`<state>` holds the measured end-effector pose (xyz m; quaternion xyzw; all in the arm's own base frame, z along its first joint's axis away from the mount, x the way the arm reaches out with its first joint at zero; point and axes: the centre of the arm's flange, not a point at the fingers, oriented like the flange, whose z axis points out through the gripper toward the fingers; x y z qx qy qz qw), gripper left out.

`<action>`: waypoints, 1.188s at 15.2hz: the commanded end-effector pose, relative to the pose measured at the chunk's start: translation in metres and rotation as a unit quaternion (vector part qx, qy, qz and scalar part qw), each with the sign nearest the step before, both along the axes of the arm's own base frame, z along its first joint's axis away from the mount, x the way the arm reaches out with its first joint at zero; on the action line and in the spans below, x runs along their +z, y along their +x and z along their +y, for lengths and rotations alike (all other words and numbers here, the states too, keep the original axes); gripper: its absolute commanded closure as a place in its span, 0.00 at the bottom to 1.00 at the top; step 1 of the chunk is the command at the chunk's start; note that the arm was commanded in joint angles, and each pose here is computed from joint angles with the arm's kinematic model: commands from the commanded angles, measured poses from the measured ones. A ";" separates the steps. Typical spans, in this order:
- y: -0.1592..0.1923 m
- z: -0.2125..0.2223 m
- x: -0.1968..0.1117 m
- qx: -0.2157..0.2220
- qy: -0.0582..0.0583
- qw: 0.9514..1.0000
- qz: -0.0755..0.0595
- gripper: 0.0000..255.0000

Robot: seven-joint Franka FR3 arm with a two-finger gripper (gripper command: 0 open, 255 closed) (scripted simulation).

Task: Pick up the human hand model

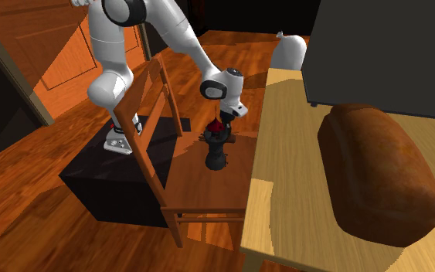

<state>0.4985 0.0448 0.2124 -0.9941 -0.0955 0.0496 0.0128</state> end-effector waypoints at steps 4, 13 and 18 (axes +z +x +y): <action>0.000 0.001 -0.020 0.000 0.000 1.000 0.000 0.00; 0.000 0.000 -0.020 0.000 0.000 1.000 0.000 1.00; 0.000 0.001 0.001 0.000 0.000 1.000 0.000 1.00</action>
